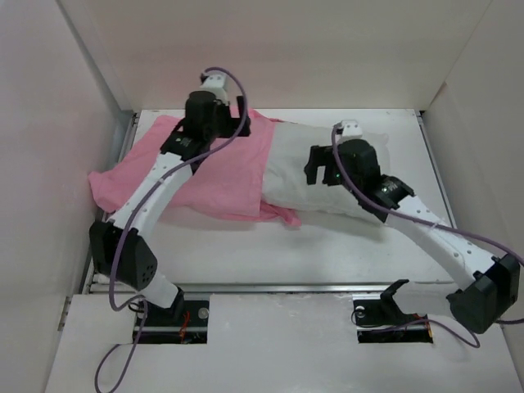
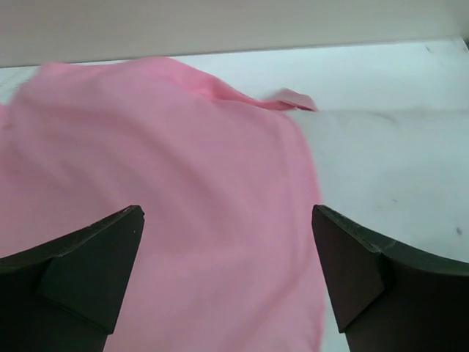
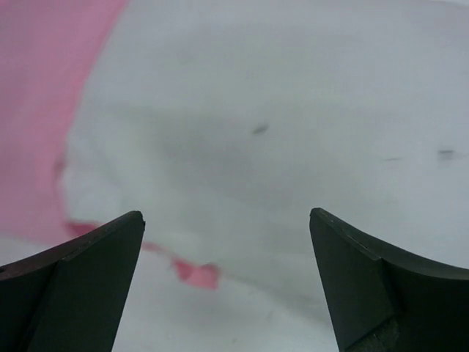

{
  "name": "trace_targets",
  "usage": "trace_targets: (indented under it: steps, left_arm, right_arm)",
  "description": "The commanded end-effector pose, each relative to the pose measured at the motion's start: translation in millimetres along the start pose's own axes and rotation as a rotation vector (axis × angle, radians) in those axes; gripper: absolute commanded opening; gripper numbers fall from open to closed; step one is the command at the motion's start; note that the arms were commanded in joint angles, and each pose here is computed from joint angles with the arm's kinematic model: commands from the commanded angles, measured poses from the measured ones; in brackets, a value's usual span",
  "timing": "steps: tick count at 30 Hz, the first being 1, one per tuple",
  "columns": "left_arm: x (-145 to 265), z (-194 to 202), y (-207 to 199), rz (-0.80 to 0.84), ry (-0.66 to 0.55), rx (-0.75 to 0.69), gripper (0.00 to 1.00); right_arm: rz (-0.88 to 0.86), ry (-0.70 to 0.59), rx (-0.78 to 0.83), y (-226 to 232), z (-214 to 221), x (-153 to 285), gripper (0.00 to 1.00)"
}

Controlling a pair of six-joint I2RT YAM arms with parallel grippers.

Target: Put the pillow into the pillowcase

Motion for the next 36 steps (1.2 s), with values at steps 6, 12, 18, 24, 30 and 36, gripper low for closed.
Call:
trace_targets:
  steps: [6, 12, 18, 24, 30, 36]
  left_arm:
    - [-24, 20, -107, 0.124, 0.132, -0.229, 1.00]
    - [-37, 41, -95, -0.043, 0.265, -0.292, 0.87]
    - [-50, 65, -92, -0.105, 0.342, -0.335, 0.75]
    - [-61, 80, -103, -0.107, 0.398, -0.362, 0.03]
    - [-56, 48, -111, -0.112, 0.313, -0.340, 0.00]
    - [-45, 16, -103, -0.166, 0.219, -0.314, 0.00]
  right_arm:
    - [0.025, -0.030, -0.070, -47, -54, -56, 1.00]
    - [-0.038, -0.024, -0.106, -48, -64, -84, 1.00]
    - [-0.033, -0.002, -0.115, -56, -60, -96, 1.00]
    - [-0.092, 0.025, -0.010, -50, -54, -102, 1.00]
    - [-0.168, 0.103, 0.127, -29, -6, -136, 1.00]
    - [-0.179, 0.145, 0.129, -22, 16, -161, 0.39]
Point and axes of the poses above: each gripper's point midway between its finger pads, its own x axis back along the fingers, its own y axis along the line the jaws close on, z = x × y, the point moved 4 cm from there along x, back along the fingers, and after that the axes turned 14 degrees about -x, right-handed, at the moved point
